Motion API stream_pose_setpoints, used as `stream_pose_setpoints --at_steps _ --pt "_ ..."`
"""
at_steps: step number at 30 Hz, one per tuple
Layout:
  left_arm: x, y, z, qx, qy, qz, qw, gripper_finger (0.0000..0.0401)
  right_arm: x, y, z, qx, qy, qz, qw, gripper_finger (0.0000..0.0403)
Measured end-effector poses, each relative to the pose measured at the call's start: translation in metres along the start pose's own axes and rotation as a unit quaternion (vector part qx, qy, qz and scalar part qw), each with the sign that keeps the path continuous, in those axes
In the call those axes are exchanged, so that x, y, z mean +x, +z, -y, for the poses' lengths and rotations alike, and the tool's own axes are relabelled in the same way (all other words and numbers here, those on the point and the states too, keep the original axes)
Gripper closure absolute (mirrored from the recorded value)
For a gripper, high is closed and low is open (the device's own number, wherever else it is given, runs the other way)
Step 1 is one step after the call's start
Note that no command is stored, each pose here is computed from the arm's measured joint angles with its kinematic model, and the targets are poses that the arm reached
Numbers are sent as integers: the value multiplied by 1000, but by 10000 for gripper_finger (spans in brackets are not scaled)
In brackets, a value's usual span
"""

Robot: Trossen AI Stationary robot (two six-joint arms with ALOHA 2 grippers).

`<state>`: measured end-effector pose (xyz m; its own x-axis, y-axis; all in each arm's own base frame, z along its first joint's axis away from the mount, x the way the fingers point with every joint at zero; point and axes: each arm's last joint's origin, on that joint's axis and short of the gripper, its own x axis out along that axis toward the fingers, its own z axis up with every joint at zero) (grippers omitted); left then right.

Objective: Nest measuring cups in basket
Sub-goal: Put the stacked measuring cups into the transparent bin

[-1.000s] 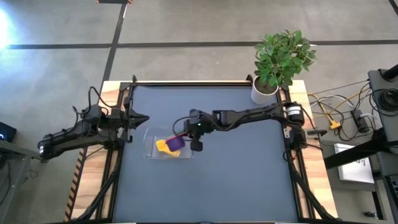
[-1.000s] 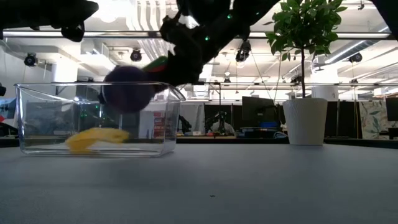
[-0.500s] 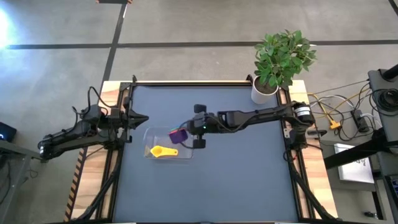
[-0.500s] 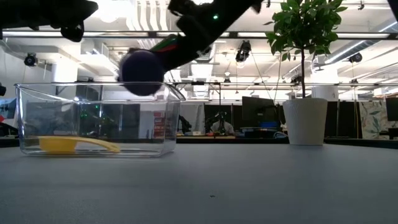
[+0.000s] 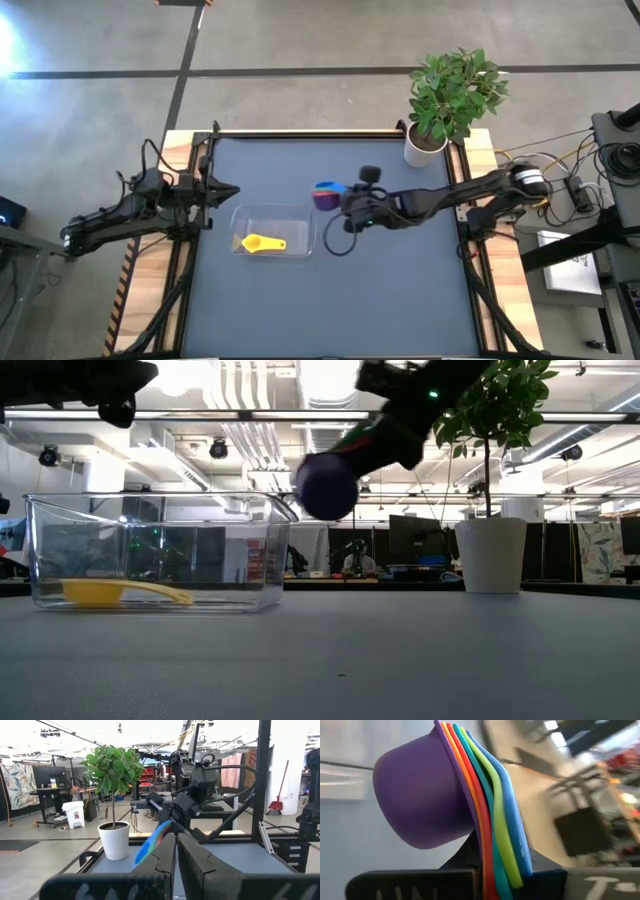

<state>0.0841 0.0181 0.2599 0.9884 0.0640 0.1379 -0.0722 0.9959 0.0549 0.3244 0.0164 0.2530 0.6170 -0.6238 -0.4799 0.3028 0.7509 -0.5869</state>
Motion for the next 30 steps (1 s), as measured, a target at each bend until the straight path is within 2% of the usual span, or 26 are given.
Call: stream_pose_setpoints --at_steps 6,10,21,23,30 --pt "1 0 0 -4 0 -2 1000 399 7 -51 -12 -18 -82 -27 996 380" --pt "3 0 -1 -4 0 -2 1000 399 17 -72 -27 -43 -124 -36 991 380" --pt "13 -6 -3 -9 -1 -25 1000 399 43 -95 -59 -111 -110 -79 984 377" --pt "14 -7 -3 -10 -1 -28 1000 399 43 -95 -60 -116 -104 -80 985 363" --pt "15 -7 -3 -11 -1 -30 999 399 32 -94 -62 -93 2 -70 993 279"
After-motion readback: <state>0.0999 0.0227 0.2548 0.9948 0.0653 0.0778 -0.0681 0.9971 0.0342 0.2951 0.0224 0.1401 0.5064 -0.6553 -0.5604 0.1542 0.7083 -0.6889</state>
